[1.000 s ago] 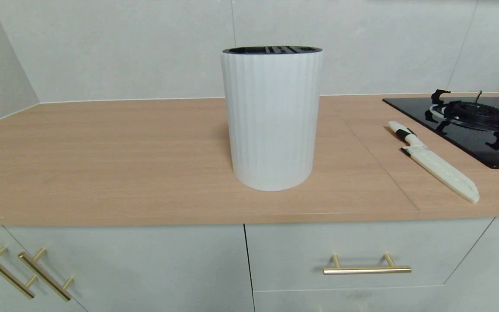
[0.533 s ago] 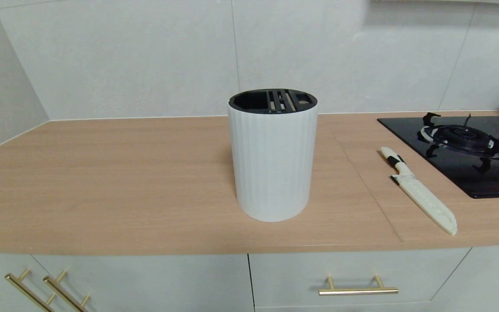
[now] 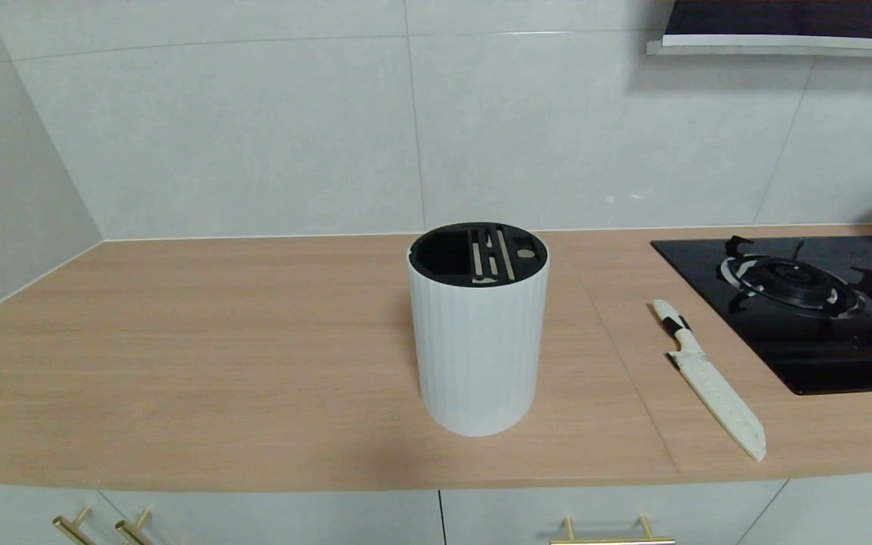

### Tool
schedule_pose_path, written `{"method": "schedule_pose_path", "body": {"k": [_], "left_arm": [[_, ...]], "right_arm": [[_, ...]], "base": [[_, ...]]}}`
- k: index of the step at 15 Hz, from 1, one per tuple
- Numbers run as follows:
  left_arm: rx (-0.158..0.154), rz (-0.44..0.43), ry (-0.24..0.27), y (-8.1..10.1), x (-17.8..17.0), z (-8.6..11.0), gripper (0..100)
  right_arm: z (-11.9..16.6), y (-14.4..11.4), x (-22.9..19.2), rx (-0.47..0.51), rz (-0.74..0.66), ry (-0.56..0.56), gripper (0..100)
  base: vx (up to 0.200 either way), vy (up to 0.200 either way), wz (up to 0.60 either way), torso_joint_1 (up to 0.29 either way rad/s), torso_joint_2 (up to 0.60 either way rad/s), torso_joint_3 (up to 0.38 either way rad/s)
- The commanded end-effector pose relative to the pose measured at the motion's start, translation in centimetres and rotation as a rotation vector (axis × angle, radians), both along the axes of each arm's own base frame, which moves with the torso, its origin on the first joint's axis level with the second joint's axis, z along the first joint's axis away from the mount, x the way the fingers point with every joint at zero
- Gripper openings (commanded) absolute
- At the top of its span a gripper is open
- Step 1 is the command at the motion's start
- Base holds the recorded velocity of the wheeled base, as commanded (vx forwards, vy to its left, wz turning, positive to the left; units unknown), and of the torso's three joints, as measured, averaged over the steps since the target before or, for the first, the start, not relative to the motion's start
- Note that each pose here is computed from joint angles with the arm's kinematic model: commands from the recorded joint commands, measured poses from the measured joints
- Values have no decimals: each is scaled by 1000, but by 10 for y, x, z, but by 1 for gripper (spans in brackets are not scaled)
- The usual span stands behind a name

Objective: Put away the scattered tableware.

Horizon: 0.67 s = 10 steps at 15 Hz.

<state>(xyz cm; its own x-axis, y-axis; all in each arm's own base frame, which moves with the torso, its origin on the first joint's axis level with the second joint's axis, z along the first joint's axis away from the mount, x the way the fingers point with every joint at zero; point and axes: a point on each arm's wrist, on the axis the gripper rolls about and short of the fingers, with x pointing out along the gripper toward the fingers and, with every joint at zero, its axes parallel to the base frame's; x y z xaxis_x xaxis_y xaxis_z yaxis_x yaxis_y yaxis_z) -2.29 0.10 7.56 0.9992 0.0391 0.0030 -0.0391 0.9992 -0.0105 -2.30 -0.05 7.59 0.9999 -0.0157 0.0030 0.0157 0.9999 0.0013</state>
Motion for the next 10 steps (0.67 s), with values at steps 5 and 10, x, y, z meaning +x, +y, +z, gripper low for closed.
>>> {"method": "schedule_pose_path", "body": {"k": [5,10], "left_arm": [[0,1,1,0,0,0,100],[0,1,0,0,0,0,100]], "right_arm": [[0,0,0,0,0,1,100],[0,0,0,0,0,1,100]], "base": [[0,0,0,222,-530,-305],[0,0,0,254,-577,-323]]}}
